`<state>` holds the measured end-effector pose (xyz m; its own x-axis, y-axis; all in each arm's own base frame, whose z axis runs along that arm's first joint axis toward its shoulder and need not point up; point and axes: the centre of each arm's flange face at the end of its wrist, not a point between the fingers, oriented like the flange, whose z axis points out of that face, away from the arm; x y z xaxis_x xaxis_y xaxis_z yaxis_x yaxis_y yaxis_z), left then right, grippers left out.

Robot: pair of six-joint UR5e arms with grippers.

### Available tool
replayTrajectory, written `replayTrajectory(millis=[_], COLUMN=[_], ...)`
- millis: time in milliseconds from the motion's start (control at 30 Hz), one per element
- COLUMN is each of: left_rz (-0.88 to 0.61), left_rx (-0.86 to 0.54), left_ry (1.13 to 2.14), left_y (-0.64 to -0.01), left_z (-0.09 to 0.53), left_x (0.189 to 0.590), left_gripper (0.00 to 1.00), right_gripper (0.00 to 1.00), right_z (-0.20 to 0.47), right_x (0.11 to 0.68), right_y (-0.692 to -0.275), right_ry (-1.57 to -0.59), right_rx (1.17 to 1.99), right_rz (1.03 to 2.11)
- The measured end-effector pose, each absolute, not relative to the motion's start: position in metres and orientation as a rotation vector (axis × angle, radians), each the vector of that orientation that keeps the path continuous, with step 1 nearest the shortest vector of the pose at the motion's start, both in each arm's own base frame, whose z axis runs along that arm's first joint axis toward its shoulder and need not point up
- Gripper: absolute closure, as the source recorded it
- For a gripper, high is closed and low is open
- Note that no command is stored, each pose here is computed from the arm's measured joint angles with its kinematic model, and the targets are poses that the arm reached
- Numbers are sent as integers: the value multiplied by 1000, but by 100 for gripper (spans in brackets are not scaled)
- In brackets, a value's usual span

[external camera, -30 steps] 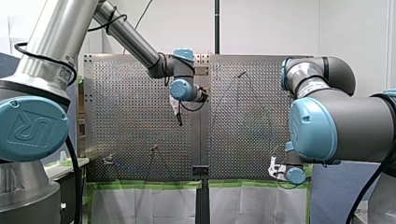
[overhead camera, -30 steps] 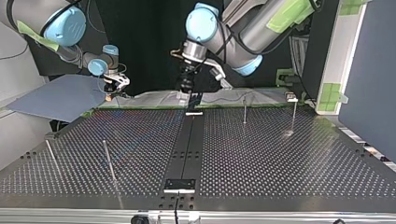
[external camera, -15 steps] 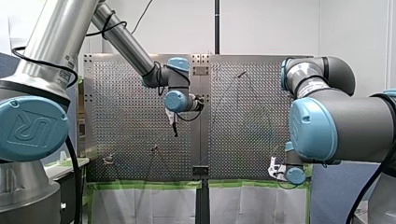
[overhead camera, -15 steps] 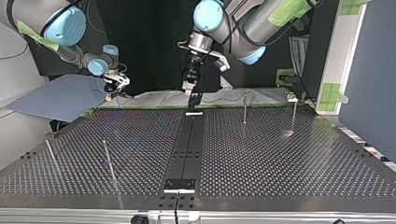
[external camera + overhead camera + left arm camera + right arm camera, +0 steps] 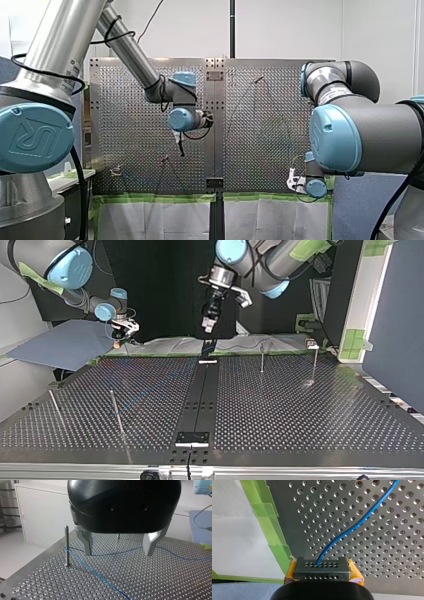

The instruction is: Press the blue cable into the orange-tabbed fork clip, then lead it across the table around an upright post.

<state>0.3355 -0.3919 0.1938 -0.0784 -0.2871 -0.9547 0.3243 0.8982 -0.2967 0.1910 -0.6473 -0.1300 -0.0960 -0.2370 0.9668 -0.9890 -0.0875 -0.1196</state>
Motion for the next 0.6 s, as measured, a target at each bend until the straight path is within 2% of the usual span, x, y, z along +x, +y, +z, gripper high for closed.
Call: replayTrajectory(millis=[600], left_rz=[-476], left_rx=[6], left_ry=[1568], left_y=[-359], left_z=[158], left_x=[312], left_gripper=[2], right_gripper=[100], right_z=[-130], right_x=[192], right_y=[-647], right_ry=[-1413], right_rx=[1410], right_rz=[1248])
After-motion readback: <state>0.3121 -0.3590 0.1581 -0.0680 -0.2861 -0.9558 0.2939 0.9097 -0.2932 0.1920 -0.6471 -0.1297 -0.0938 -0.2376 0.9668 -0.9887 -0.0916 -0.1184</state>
